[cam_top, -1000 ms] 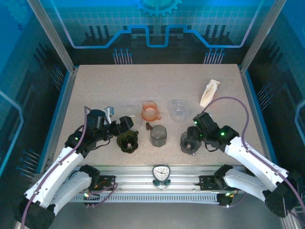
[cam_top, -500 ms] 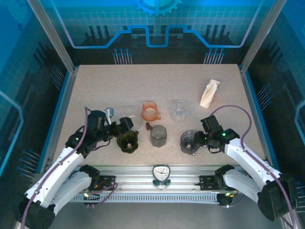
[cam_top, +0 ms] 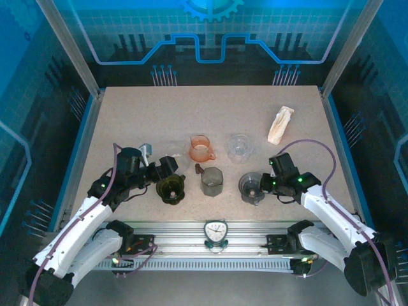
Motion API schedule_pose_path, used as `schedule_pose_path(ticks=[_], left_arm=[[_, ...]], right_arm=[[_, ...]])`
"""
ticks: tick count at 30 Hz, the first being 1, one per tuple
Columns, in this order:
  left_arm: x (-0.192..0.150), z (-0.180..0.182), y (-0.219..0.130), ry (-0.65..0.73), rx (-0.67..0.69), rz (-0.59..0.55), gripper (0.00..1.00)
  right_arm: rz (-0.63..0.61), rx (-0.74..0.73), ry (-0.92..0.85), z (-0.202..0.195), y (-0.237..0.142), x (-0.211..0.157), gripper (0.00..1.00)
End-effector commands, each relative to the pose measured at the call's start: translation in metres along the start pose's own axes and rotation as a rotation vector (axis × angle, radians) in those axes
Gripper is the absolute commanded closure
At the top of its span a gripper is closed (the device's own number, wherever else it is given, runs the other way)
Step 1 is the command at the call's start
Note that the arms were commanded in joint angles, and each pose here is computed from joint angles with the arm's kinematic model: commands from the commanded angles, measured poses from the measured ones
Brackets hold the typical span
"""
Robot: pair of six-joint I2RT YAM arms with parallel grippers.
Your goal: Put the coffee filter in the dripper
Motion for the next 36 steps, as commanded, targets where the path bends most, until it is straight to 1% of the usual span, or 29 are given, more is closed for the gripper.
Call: schedule_pose_path(ticks=[1, 6, 10, 17, 21, 25, 29, 36], left_arm=[[-0.001, -0.002, -0.004, 0.013, -0.002, -0.012, 0.01], [0.0, -0.004, -0.008, 0.022, -0.002, -0.022, 0.01], [0.001, -0.004, -0.012, 0.032, -0.001, -0.038, 0.01], [0.001, -0.003, -0.013, 0.03, 0.006, -0.043, 0.01], [0.0, -0.002, -0.012, 0.031, 0.012, -0.04, 0.01], [0.0, -0.001, -0.013, 0.032, 0.02, -0.04, 0.01], [0.0, 0.0, -0.014, 0.032, 0.022, -0.045, 0.01], [0.0, 0.001, -0.013, 0.031, 0.022, -0.047, 0.01]], right_arm=[[-0.013, 0.011, -0.027, 0.003, -0.015, 0.009, 1.0], [-0.068, 0.086, -0.084, 0.022, -0.044, 0.031, 1.0], [-0.099, 0.153, -0.153, 0.048, -0.066, 0.05, 1.0], [-0.085, 0.239, -0.297, 0.106, -0.079, 0.073, 1.0], [-0.06, 0.299, -0.332, 0.134, -0.072, 0.082, 1.0], [-0.017, 0.325, -0.35, 0.151, -0.058, 0.087, 1.0], [0.005, 0.341, -0.351, 0.16, -0.046, 0.09, 1.0], [0.035, 0.352, -0.335, 0.161, -0.031, 0.087, 1.0]])
Point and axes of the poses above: each hand's point on the last joint's axis, 136 mm out from that joint toward the fingers, its own y axis out along the fingers, its own z axis along the line the jaws close on, x = y × z, the point moved 8 cm from there along -y, back along the fingers, and after that the axes turned 10 degrees about -y, right-handed, at the moved point
